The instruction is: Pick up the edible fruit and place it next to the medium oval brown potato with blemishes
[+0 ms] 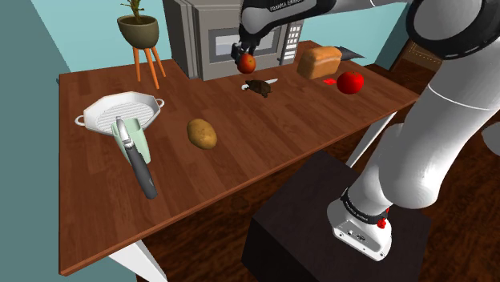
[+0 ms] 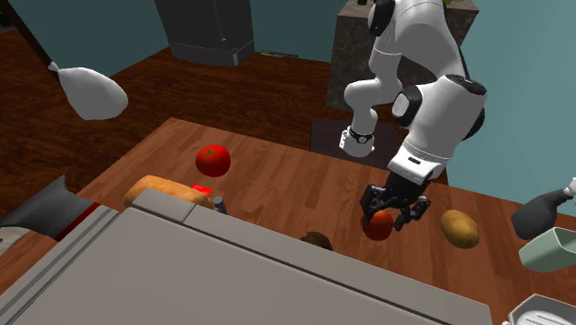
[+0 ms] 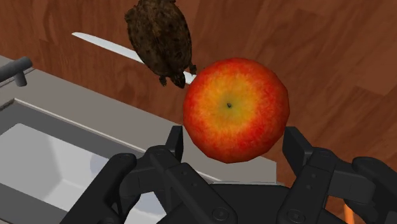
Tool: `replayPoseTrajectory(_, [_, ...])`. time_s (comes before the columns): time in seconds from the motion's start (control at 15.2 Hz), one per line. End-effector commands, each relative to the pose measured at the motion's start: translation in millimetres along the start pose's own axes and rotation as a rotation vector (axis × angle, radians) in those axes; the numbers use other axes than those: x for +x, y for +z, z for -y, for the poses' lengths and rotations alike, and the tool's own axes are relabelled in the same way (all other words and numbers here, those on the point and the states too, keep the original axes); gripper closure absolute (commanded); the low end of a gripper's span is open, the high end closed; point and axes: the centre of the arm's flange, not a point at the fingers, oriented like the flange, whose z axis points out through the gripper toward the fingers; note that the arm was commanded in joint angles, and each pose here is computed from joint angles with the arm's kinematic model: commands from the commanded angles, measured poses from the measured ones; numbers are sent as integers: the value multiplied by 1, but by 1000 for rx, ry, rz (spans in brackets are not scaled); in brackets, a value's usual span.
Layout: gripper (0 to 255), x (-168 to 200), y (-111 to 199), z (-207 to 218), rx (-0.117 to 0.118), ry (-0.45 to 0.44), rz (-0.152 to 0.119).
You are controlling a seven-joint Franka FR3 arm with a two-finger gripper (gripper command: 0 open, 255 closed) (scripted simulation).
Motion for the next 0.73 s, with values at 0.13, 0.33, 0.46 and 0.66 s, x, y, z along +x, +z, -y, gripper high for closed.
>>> replayPoseTrajectory(0.13, [255,22,-9,49,0,3,0])
replayPoseTrajectory(0.33, [255,37,-13,86,0,3,0])
replayPoseTrajectory(0.46, [255,47,-16,110,0,3,0])
replayPoseTrajectory(0.66, [255,62,-20,146,0,3,0])
